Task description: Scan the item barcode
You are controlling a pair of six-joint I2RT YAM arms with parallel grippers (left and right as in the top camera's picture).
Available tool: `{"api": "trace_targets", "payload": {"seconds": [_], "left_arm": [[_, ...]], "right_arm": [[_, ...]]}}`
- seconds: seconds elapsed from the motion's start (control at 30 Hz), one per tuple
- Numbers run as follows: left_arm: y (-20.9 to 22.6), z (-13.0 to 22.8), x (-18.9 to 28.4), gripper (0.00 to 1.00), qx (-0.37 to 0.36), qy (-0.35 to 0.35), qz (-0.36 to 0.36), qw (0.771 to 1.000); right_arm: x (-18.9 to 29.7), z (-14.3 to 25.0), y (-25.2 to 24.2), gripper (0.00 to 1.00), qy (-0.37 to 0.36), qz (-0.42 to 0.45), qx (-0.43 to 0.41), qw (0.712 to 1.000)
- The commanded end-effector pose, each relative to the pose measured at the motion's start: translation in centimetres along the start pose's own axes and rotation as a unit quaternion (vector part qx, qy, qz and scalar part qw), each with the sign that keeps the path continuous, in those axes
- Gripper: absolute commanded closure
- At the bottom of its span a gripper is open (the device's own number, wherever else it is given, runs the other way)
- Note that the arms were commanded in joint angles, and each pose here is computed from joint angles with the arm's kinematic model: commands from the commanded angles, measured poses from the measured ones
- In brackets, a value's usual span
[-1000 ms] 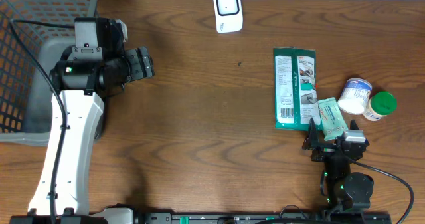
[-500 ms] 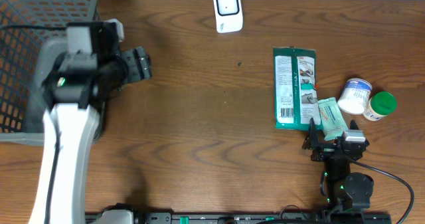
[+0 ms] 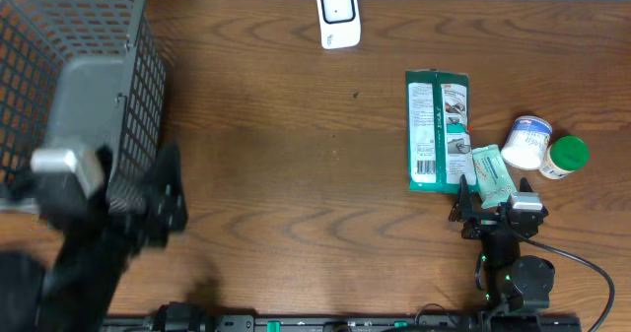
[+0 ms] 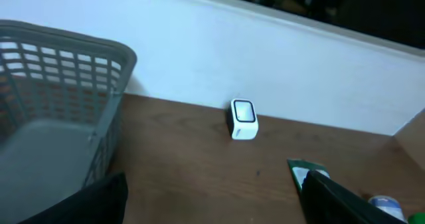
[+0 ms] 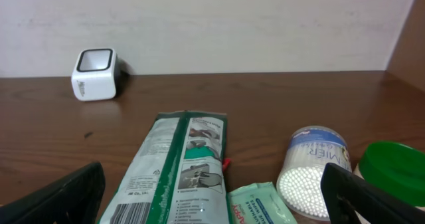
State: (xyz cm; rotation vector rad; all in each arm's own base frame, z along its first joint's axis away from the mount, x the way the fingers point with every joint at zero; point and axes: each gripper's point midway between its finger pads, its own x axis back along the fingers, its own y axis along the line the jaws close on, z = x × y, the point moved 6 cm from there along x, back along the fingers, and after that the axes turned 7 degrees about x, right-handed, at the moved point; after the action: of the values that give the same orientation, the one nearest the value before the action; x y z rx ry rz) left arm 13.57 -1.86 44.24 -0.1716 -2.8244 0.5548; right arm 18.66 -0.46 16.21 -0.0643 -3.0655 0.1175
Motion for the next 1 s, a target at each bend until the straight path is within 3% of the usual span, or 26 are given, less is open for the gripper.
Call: {"api": "trace_targets", "payload": {"seconds": [0.0, 0.33, 0.63, 0.77, 0.97], "left_arm": [[0.4, 1.0, 3.6, 0.15, -0.011, -0.029, -0.017, 0.999], [2.6, 5.7, 10.2, 0.15, -0.015, -0.131, -0.045, 0.99], [4.4, 9.9, 9.2, 0.16, -0.015, -0.153, -0.036, 0.987], [4.4, 9.2, 7.9, 0.16, -0.017, -0.174, -0.029, 0.984], [3.6, 6.0, 5.4, 0.15, -0.025, -0.295, 0.021, 0.955]], "right_arm": [[0.0, 0.0, 0.1, 0.01, -0.001, 0.0, 0.006, 1.0], [0.0, 0.0, 0.1, 0.01, -0.001, 0.0, 0.006, 1.0], [0.0, 0.0, 0.1, 0.01, -0.001, 0.0, 0.006, 1.0], [0.0, 0.0, 0.1, 0.01, -0.001, 0.0, 0.006, 1.0], [0.0, 0.0, 0.1, 0.01, -0.001, 0.0, 0.006, 1.0]]}}
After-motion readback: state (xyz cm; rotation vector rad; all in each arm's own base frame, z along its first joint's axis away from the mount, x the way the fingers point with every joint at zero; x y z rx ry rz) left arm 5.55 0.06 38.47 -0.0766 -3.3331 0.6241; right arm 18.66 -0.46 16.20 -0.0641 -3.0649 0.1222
